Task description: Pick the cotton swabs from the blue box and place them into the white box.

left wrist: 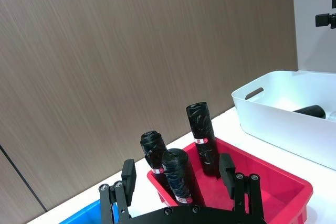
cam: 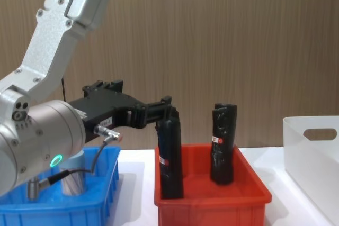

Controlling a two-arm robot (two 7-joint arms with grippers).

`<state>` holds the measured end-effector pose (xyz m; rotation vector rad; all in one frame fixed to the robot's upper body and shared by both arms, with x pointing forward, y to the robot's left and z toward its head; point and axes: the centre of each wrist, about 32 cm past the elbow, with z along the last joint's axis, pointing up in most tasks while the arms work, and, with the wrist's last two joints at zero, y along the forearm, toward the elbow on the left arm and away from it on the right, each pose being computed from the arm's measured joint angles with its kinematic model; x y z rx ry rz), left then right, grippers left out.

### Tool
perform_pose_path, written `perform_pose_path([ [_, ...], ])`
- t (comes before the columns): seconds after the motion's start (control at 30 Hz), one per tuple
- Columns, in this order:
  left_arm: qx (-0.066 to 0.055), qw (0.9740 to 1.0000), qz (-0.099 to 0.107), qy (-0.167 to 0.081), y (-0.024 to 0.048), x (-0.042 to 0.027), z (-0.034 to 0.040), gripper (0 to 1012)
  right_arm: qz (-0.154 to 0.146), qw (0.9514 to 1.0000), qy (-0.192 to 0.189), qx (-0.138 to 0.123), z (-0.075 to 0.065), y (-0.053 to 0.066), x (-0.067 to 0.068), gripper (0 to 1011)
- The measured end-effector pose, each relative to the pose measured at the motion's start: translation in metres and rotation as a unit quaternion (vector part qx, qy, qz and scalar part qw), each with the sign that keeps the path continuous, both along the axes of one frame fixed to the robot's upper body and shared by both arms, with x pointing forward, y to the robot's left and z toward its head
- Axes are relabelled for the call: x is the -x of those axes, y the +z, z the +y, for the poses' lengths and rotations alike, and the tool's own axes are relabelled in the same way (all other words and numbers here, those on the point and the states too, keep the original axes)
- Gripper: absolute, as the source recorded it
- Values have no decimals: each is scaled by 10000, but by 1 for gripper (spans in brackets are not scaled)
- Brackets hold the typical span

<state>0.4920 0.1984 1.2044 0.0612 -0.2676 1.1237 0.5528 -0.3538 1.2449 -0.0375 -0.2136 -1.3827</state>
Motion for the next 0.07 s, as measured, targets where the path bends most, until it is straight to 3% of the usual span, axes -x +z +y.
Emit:
perform_pose_path([
  [0.07, 0, 10000, 0, 0, 0, 0, 0, 1004, -1, 10000, 1, 0, 0, 0, 0, 1002],
])
